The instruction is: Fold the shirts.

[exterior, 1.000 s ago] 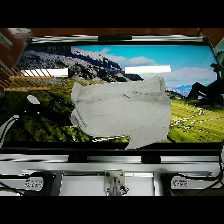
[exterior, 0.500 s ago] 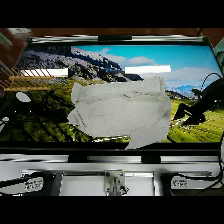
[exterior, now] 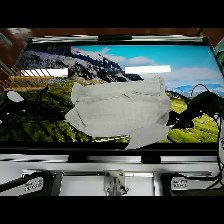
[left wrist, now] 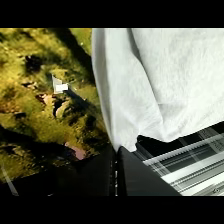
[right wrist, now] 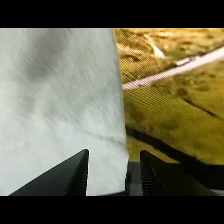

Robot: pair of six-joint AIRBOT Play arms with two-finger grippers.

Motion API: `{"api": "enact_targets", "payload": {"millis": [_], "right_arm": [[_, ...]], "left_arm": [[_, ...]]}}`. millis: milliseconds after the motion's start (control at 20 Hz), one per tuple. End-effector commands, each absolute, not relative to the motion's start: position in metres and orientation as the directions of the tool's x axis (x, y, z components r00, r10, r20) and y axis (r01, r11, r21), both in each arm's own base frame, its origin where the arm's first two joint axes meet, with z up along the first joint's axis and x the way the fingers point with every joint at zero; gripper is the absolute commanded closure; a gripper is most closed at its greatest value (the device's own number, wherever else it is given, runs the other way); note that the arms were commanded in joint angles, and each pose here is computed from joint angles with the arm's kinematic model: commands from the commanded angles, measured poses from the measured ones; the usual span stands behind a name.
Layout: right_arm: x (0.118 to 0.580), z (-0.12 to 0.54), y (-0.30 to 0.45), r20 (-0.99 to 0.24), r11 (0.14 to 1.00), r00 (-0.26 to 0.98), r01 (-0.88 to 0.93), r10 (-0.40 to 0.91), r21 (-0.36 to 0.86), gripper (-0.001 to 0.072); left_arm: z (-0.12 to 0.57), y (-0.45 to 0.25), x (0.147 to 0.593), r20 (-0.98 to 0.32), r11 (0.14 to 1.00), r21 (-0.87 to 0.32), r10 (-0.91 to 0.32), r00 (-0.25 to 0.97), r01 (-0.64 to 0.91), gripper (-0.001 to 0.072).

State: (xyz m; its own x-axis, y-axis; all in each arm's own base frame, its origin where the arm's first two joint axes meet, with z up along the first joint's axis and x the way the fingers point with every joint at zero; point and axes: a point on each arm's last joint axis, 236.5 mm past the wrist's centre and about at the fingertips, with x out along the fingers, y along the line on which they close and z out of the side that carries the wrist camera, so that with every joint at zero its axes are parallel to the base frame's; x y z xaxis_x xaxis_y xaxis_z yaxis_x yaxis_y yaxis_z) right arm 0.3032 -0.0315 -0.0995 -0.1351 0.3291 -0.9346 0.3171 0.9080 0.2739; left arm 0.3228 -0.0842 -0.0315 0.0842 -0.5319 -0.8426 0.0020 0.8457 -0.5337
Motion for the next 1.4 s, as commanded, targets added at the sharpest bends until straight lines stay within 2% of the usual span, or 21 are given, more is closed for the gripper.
{"api": "enact_targets", "payload": {"millis": [0,250,300,350,450,550,650,700,800,900,1000,1100,1200,1350], "right_arm": [[0.316,-0.109,-0.032,-0.949,0.913,-0.082,0.307,0.306,0.268,0.0271],[0.309,-0.113,-0.019,-0.927,0.898,-0.123,0.322,0.354,0.300,0.0281],[0.307,-0.112,-0.014,-0.923,0.902,-0.136,0.305,0.360,0.306,0.0486],[0.305,-0.110,-0.008,-0.916,0.902,-0.149,0.292,0.371,0.318,0.0635],[0.307,-0.093,0.013,-0.892,0.897,-0.146,0.196,0.427,0.397,0.0638],[0.335,-0.053,0.024,-0.892,0.889,-0.027,0.107,0.451,0.446,0.0639],[0.381,0.023,0.026,-0.871,0.893,0.212,-0.022,0.443,0.449,0.0639],[0.404,0.080,0.024,-0.828,0.903,0.370,-0.087,0.421,0.421,0.0639],[0.428,0.217,0.016,-0.643,0.938,0.688,-0.185,0.337,0.293,0.0639],[0.409,0.371,0.013,-0.310,0.967,0.918,-0.216,0.247,0.133,0.0639],[0.348,0.496,0.013,0.031,0.985,0.984,-0.173,0.173,-0.012,0.0639],[0.281,0.565,0.022,0.250,0.989,0.957,-0.135,0.147,-0.066,0.0639],[0.236,0.585,0.033,0.323,0.987,0.934,-0.130,0.154,-0.094,0.0638],[0.203,0.576,0.044,0.285,0.983,0.944,-0.139,0.167,-0.116,0.0639]], "left_arm": [[-0.023,-0.084,0.323,-0.842,0.847,-0.531,-0.529,0.105,0.016,0.0677],[-0.016,-0.084,0.324,-0.841,0.849,-0.528,-0.527,0.125,0.024,0.0676],[-0.016,-0.084,0.324,-0.841,0.849,-0.528,-0.526,0.125,0.025,0.0677],[-0.015,-0.084,0.324,-0.841,0.849,-0.528,-0.527,0.127,0.025,0.0677],[-0.005,-0.083,0.330,-0.838,0.851,-0.524,-0.524,0.151,0.042,0.0677],[0.028,-0.080,0.349,-0.826,0.859,-0.503,-0.511,0.240,0.096,0.0678],[0.099,-0.076,0.377,-0.774,0.873,-0.449,-0.487,0.405,0.191,0.0678],[0.150,-0.074,0.389,-0.718,0.882,-0.401,-0.470,0.513,0.246,0.0678],[0.273,-0.070,0.397,-0.524,0.903,-0.272,-0.428,0.736,0.331,0.0677],[0.408,-0.066,0.371,-0.223,0.925,-0.140,-0.376,0.899,0.352,0.0677],[0.516,-0.062,0.315,0.075,0.943,-0.058,-0.323,0.944,0.327,0.0677],[0.579,-0.056,0.255,0.280,0.958,-0.042,-0.262,0.924,0.284,0.0677],[0.601,-0.050,0.213,0.366,0.972,-0.017,-0.212,0.906,0.235,0.0677],[0.584,-0.040,0.191,0.299,0.987,-0.006,-0.150,0.942,0.159,0.0677]]}}
